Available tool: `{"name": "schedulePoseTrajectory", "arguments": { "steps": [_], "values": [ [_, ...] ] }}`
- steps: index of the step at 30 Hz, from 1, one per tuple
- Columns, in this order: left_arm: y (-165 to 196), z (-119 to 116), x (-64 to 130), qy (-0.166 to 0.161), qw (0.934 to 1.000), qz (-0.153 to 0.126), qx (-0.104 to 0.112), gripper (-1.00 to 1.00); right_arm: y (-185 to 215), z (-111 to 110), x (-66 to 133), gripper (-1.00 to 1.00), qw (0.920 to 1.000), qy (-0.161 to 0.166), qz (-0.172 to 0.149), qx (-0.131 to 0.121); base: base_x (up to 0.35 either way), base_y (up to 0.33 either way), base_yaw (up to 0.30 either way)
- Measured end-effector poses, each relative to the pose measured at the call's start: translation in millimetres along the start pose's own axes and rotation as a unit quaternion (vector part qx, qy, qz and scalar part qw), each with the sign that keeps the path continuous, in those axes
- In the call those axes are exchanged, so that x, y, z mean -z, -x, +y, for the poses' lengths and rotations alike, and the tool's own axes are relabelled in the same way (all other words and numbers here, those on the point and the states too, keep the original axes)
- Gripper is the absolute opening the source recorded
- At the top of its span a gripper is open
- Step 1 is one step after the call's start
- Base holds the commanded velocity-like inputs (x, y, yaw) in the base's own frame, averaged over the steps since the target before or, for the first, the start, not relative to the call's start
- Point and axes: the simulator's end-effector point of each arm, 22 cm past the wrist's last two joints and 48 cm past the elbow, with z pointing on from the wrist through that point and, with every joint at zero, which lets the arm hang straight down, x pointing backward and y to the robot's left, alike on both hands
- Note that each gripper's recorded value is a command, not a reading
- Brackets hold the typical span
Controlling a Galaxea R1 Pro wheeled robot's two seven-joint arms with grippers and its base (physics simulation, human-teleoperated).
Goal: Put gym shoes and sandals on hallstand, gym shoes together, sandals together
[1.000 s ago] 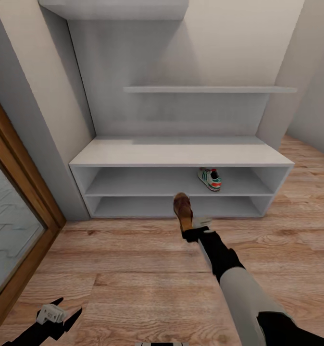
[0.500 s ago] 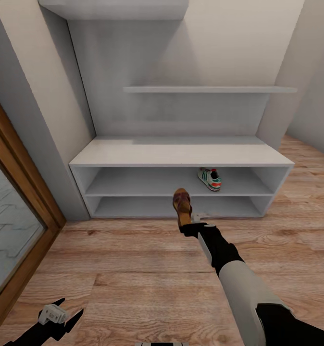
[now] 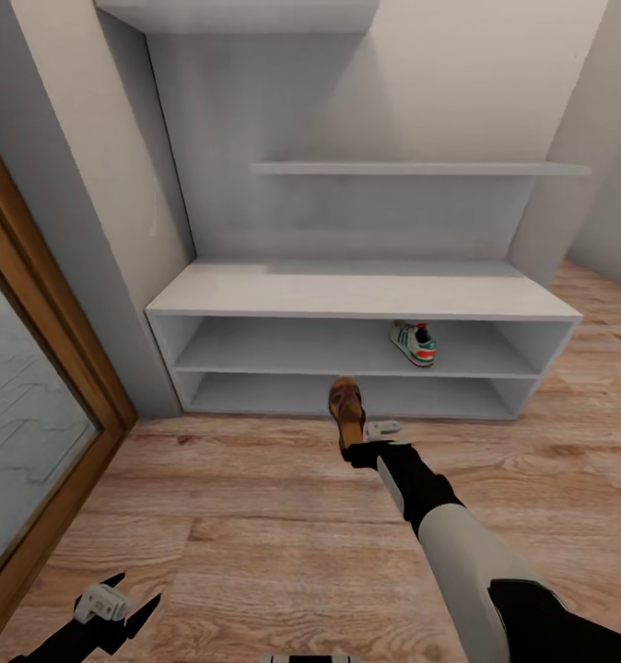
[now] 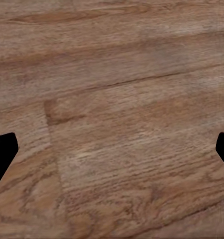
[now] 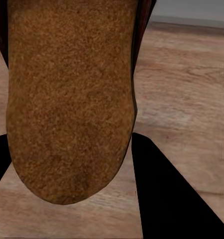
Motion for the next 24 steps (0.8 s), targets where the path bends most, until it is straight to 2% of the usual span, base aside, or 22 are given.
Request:
{"name": "schedulePoseTrajectory", "arguments": {
  "steps": [5,14,24],
  "values": [
    [-3,0,-0.4,0.000,1.0000,0.003,0.002,1.00,-7,1,-3.1,-1.00,1.0000,0.001,0.007,0.000,0.000,0.119,0.181],
    [-7,-2,-1.7,-0.002,1.0000,0.007,0.005,1.00,-13,1,-7.2,-1.00,0.9999,0.001,0.013,-0.001,0.000,0.246,0.181],
    [-9,-5,-3.1,-0.005,0.9999,0.008,0.006,1.00,-14,0,-8.4,-1.00,0.9999,0.000,0.014,-0.001,0.000,0.035,0.044]
  ]
}}
